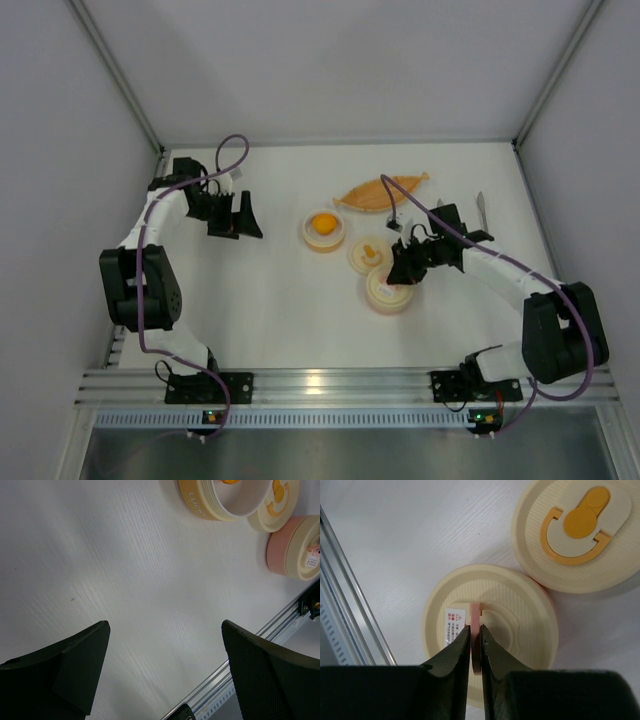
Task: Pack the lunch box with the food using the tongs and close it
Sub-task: Screw the box lid onto the packing box, then pick up the box lid from the center of the board.
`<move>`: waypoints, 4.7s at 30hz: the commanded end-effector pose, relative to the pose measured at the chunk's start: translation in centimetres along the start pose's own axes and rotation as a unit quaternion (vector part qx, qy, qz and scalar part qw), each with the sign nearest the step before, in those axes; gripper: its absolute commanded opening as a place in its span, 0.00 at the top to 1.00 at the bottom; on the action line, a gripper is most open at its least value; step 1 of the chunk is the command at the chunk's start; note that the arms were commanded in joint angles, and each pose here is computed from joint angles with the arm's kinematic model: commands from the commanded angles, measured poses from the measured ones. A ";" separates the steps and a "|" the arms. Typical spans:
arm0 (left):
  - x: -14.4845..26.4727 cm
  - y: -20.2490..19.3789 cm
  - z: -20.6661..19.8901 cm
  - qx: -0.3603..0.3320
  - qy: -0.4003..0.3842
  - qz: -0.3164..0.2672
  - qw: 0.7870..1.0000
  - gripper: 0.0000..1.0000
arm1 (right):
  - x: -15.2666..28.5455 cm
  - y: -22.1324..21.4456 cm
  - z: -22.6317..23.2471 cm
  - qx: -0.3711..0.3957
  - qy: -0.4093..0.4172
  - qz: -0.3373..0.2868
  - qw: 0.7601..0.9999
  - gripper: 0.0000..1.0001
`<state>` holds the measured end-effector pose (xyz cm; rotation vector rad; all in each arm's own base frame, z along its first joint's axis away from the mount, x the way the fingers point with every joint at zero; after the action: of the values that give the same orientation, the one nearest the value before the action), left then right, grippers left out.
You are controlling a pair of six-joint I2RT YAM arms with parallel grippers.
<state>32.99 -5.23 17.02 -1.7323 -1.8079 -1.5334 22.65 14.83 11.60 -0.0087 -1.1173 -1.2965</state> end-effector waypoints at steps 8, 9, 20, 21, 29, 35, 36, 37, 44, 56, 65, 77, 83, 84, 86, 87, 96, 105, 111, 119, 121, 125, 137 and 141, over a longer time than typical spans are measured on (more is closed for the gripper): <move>0.1 1.4 0.2 -0.032 0.002 -0.020 0.999 0.02 | 0.6 0.3 0.6 0.035 -0.026 -0.022 0.999 0.64; 0.2 1.4 0.1 -0.034 0.001 -0.020 0.999 0.02 | 0.6 0.4 0.9 0.039 -0.019 -0.025 0.999 0.56; 0.5 1.6 -1.5 -0.073 -0.002 -0.021 0.997 0.02 | 2.1 2.8 3.4 0.087 0.029 -0.086 0.992 0.36; 0.4 1.5 -1.5 -0.072 -0.003 -0.019 0.997 0.02 | 2.2 2.8 3.6 0.089 0.035 -0.088 0.992 0.36; 0.8 1.7 -1.9 -0.077 0.001 -0.028 0.997 0.02 | 4.7 5.2 2.3 0.085 0.005 -0.143 0.986 0.37; 0.5 1.6 -1.8 -0.075 -0.003 -0.024 0.997 0.02 | 5.8 5.7 3.8 0.114 0.070 -0.110 0.985 0.76; 0.4 1.5 -1.9 -0.075 -0.004 -0.023 0.997 0.02 | 5.6 5.4 3.9 0.105 0.083 -0.095 0.986 0.85; 0.4 1.6 -1.9 -0.076 -0.004 -0.023 0.997 0.02 | 5.1 5.0 3.5 0.093 0.093 -0.076 0.988 0.88; 0.2 1.5 -1.8 -0.074 -0.004 -0.021 0.997 0.02 | 4.4 1.8 4.7 0.028 0.161 -0.001 0.987 1.00; -0.2 1.7 -1.6 -0.066 -0.008 -0.021 0.998 0.02 | 1.2 1.6 1.0 -0.093 0.129 0.043 0.986 1.00; -0.3 1.2 -1.5 -0.068 -0.005 -0.016 0.998 0.02 | 1.1 1.2 -2.1 -0.154 0.129 0.036 0.979 1.00; -0.4 1.0 -1.4 -0.066 -0.005 -0.014 0.998 0.02 | 0.6 0.0 -3.2 -0.206 0.170 0.075 0.961 1.00; -0.6 1.1 -1.2 -0.064 -0.005 -0.013 0.998 0.02 | 0.2 -0.4 -3.8 -0.222 0.165 0.087 0.957 1.00; -0.6 1.2 -1.2 -0.066 -0.005 -0.015 0.998 0.02 | 0.2 -0.4 -4.0 -0.222 0.164 0.088 0.957 1.00; -0.7 1.1 -1.1 -0.064 -0.005 -0.013 0.998 0.02 | 0.0 -0.5 -4.1 -0.231 0.169 0.099 0.953 1.00; -0.8 1.2 -1.1 -0.065 -0.006 -0.012 0.998 0.02 | 0.0 -0.6 -4.1 -0.229 0.172 0.101 0.953 1.00; -0.6 1.3 -1.2 -0.076 -0.008 -0.014 0.997 0.02 | 0.3 -0.7 -3.8 -0.216 0.219 0.119 0.944 1.00; -0.3 1.5 -1.4 -0.083 -0.009 -0.019 0.996 0.02 | 1.0 -0.9 -3.3 -0.164 0.262 0.127 0.943 1.00; -0.2 1.7 -1.3 -0.087 -0.006 -0.017 0.996 0.02 | 1.2 -1.6 -3.8 -0.152 0.262 0.160 0.939 1.00; -0.5 1.8 -1.2 -0.083 -0.011 -0.018 0.996 0.02 | 0.8 -2.3 -4.4 -0.151 0.262 0.176 0.937 0.99; -0.4 2.0 -1.2 -0.085 -0.011 -0.021 0.996 0.02 | 1.0 -2.0 -4.1 -0.146 0.263 0.167 0.939 0.99; -0.2 2.3 -1.5 -0.090 -0.013 -0.025 0.996 0.02 | 2.0 -0.2 -3.3 -0.119 0.256 0.135 0.950 0.96; -1.6 5.2 -7.6 -0.216 0.022 -0.031 0.976 0.02 | 6.9 5.3 1.7 0.017 0.234 0.013 0.972 0.68; -4.1 6.4 -9.9 -0.265 0.044 -0.011 0.963 0.02 | 7.4 5.9 1.5 0.011 0.218 -0.015 0.976 0.59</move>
<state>33.03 -15.00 19.35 -1.9170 -1.5062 -1.9954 25.34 12.45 18.36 0.2664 -0.7817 -1.1582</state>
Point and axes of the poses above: each gripper's point midway between its finger pads, its own x axis back along the fingers, its own z axis along the line the jaws close on, y = z × x, the point moved 5 cm from there along x, back along the fingers, and after that the axes turned 11 degrees about -x, right-handed, at the moved point
